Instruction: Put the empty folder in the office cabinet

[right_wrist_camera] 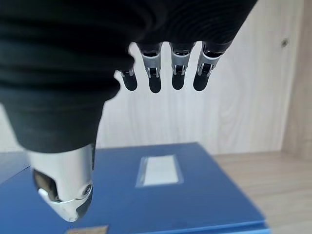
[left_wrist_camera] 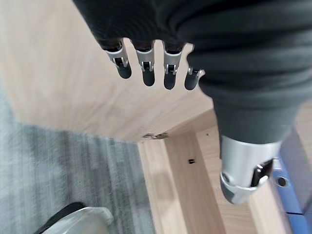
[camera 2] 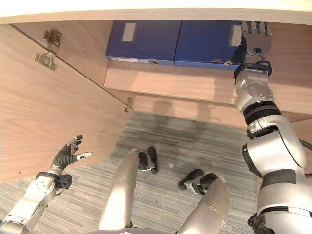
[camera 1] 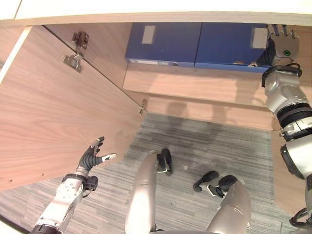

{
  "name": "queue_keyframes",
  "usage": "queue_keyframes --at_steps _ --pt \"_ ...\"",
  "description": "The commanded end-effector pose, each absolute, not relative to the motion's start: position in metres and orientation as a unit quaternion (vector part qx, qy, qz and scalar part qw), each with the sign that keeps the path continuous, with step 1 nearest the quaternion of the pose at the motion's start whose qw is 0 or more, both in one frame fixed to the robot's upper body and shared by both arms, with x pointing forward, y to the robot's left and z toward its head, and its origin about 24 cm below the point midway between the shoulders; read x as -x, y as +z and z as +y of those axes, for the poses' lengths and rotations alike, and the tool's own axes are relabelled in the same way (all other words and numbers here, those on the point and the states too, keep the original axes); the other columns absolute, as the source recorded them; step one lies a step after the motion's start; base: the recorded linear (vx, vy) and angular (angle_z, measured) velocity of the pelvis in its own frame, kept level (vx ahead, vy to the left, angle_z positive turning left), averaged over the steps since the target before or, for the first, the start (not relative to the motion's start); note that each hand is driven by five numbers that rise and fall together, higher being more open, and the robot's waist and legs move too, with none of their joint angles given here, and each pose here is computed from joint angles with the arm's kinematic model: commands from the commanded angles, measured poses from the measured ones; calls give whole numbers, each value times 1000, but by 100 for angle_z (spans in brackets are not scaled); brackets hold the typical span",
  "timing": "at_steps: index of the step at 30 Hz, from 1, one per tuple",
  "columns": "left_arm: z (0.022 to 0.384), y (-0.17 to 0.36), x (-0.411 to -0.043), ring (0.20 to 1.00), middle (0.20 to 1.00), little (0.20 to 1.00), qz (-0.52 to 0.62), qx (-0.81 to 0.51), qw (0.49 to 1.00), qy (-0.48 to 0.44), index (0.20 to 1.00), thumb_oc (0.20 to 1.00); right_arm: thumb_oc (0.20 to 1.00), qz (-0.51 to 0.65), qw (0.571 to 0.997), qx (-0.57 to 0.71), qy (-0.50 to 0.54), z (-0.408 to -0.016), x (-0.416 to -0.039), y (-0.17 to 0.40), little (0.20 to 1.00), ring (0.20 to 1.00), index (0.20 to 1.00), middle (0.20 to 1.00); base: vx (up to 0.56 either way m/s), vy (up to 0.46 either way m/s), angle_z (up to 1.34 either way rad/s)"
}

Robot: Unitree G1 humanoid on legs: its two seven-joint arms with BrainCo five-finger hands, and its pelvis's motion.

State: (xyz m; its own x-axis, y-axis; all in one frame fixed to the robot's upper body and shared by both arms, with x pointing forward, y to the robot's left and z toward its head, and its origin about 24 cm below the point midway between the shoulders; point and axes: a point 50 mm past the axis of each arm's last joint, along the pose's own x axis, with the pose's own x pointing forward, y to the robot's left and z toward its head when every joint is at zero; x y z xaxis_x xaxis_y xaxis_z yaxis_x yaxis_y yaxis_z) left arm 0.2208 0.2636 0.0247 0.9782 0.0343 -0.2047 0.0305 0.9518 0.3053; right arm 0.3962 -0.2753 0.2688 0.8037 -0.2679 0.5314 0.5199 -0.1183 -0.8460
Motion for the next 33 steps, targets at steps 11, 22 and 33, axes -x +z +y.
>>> queue_keyframes --at_steps 11,22,33 --pt "273 37 -221 1000 1000 1000 62 -181 981 43 1000 1000 1000 -184 623 677 -347 -251 -388 252 1000 1000 1000 1000 -6 6 -1" --pt "253 37 -230 1000 1000 1000 50 -182 982 4 1000 1000 1000 -248 646 670 -271 -202 -381 207 1000 1000 1000 1000 -2 -11 -8" --pt "258 2 -220 1000 1000 1000 126 -187 974 23 1000 1000 1000 -139 718 669 -133 -179 -370 104 1000 1000 1000 1000 10 -43 -12"
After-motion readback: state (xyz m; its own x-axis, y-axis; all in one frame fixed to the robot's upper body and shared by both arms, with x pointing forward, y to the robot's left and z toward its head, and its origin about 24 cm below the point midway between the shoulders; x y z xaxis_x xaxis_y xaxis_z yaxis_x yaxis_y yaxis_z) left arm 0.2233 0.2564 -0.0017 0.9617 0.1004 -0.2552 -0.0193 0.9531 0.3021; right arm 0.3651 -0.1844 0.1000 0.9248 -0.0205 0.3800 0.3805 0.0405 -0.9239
